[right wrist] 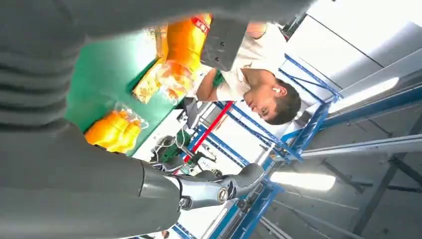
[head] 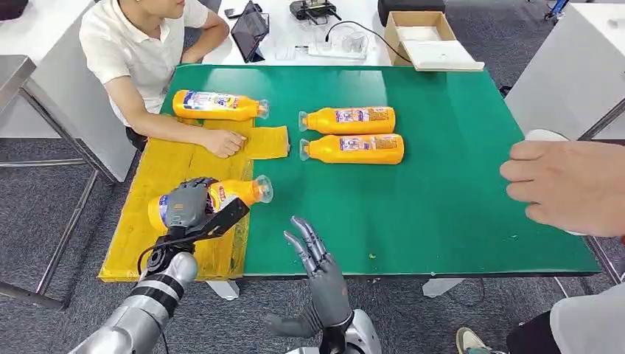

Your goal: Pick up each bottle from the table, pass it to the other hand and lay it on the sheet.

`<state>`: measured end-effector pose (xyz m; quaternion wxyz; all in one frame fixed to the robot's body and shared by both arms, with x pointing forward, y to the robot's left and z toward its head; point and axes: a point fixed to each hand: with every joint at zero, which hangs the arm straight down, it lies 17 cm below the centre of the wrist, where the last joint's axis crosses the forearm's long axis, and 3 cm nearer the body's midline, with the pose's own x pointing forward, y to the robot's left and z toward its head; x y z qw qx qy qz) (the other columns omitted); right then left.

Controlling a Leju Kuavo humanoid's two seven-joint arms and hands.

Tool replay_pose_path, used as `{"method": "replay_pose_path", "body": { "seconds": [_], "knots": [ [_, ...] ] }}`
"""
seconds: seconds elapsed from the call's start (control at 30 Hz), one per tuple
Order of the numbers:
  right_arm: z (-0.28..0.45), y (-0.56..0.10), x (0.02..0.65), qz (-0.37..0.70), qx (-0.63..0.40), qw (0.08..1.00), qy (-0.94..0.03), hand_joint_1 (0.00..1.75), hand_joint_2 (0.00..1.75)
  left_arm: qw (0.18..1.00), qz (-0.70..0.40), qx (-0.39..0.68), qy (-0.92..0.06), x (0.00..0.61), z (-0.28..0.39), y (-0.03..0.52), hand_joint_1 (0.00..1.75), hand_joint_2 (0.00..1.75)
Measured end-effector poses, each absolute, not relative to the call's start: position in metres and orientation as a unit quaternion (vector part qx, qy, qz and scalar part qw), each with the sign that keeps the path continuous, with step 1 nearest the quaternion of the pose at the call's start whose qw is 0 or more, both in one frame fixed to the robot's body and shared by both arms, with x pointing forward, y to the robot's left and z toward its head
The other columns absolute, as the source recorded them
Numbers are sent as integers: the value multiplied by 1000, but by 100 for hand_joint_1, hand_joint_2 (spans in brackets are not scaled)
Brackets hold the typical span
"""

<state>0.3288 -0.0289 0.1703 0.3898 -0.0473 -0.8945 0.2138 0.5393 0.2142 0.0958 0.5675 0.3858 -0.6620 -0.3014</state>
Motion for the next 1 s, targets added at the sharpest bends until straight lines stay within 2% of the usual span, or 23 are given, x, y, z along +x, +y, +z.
{"method": "replay_pose_path", "body": {
  "seconds": [0.13, 0.17, 0.4, 0.43, 0.47, 0.5, 0.57, 0.7, 0.77, 0.83, 0.87, 1.0],
  "knots": [
    [171, -29, 329, 213, -47, 390, -895, 0, 175, 569, -308, 386, -658, 540, 92, 215, 175, 175],
    [171, -28, 329, 214, -46, 390, -895, 0, 0, 571, -308, 386, -655, 541, 91, 216, 175, 175],
    [170, -22, 329, 205, -16, 405, -891, 0, 0, 602, -356, 349, -624, 551, 69, 202, 175, 175],
    [170, -21, 329, 204, -11, 407, -890, 0, 0, 610, -363, 337, -618, 552, 66, 200, 134, 175],
    [170, -20, 330, 203, -7, 409, -889, 0, 0, 615, -369, 330, -614, 555, 65, 198, 119, 175],
    [171, -20, 330, 202, -4, 410, -889, 0, 0, 620, -374, 326, -608, 557, 64, 197, 68, 175],
    [172, -18, 331, 201, -1, 411, -889, 0, 0, 624, -380, 325, -600, 558, 61, 197, 70, 175],
    [170, -18, 332, 202, 3, 414, -888, 0, 0, 627, -397, 320, -590, 559, 56, 194, 94, 175],
    [168, -17, 332, 201, 6, 417, -886, 0, 0, 631, -408, 312, -582, 558, 51, 191, 65, 175],
    [167, -16, 332, 200, 8, 420, -885, 0, 0, 636, -414, 303, -577, 558, 48, 189, 24, 175],
    [167, -16, 332, 200, 9, 420, -885, 0, 0, 637, -417, 299, -575, 557, 46, 188, 14, 175],
    [164, -16, 334, 200, 10, 424, -883, 0, 0, 646, -430, 279, -566, 551, 34, 182, 7, 175]
  ]
}}
